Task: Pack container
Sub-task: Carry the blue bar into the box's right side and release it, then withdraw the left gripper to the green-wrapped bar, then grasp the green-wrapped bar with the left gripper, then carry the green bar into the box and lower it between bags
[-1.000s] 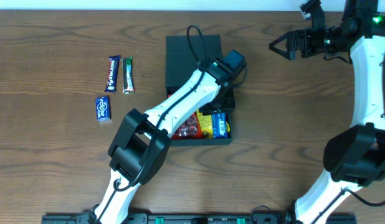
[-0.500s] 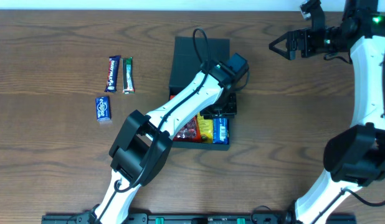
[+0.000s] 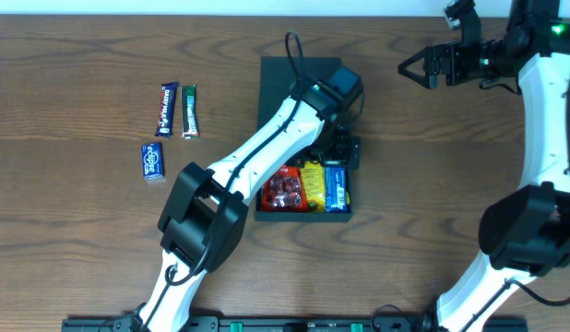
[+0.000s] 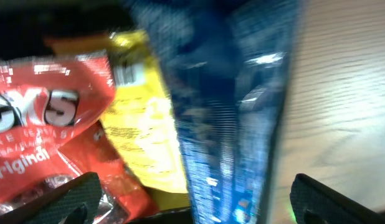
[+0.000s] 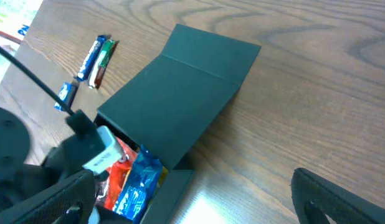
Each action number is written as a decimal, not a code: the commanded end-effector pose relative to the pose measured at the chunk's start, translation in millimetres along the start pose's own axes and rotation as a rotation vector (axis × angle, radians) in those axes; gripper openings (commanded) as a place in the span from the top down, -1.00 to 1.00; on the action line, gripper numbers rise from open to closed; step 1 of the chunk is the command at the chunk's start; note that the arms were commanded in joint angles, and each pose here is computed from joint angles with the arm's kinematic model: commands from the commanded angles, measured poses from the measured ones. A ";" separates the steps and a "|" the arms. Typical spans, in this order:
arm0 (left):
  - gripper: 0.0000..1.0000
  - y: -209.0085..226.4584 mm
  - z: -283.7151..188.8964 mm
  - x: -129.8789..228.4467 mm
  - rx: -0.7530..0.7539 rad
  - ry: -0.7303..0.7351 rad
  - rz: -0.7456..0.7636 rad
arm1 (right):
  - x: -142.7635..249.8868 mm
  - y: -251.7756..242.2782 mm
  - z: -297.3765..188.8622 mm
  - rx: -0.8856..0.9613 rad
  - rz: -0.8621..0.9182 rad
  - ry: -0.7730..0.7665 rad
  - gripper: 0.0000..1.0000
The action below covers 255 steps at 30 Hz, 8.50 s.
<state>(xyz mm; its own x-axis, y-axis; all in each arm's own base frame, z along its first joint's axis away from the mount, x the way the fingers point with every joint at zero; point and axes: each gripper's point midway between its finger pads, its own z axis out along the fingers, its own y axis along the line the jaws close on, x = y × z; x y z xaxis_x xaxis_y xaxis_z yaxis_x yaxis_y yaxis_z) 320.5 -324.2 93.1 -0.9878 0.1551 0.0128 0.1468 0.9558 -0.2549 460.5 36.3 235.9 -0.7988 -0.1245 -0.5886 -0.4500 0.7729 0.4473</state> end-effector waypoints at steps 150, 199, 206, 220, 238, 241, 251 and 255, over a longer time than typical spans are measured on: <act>-0.14 350.2 10.5 -135.2 -0.208 -0.229 -0.358 | 34.6 24.5 68.8 0.001 -0.061 0.143 -0.99; 0.82 284.0 -91.6 -153.5 -0.198 -0.299 -0.349 | 24.1 17.5 65.5 0.018 -0.070 0.102 -0.98; 0.88 209.6 -90.1 -118.1 -0.199 -0.173 -0.305 | -0.5 -10.2 28.9 0.086 0.025 0.006 -0.99; 0.88 42.7 -43.8 -47.4 -0.224 -0.051 0.027 | -5.5 -38.7 -2.9 0.138 0.070 -0.048 -0.97; 0.88 9.7 2.9 -12.6 -0.238 0.013 -0.047 | -2.0 -45.6 -10.6 0.136 0.098 -0.055 -0.99; 0.88 13.4 3.2 -10.6 -0.259 0.012 -0.090 | -1.5 -46.3 -11.3 0.137 0.100 -0.054 -0.99; 0.88 26.8 17.1 -2.4 -0.320 0.034 -0.143 | -1.3 -46.3 -11.3 0.137 0.101 -0.054 -0.99; 0.88 27.5 19.8 -2.6 -0.320 0.034 -0.141 | -1.3 -46.3 -11.3 0.137 0.101 -0.054 -0.99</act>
<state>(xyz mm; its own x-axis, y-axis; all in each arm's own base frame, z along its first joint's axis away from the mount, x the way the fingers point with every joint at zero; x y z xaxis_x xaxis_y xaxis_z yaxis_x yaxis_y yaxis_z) 322.6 -306.6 70.9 -0.9965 0.0420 0.0727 0.0456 0.9978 0.0474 477.1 -6.3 212.0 -0.8254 -0.0244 -0.5640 -0.3019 0.8633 0.4044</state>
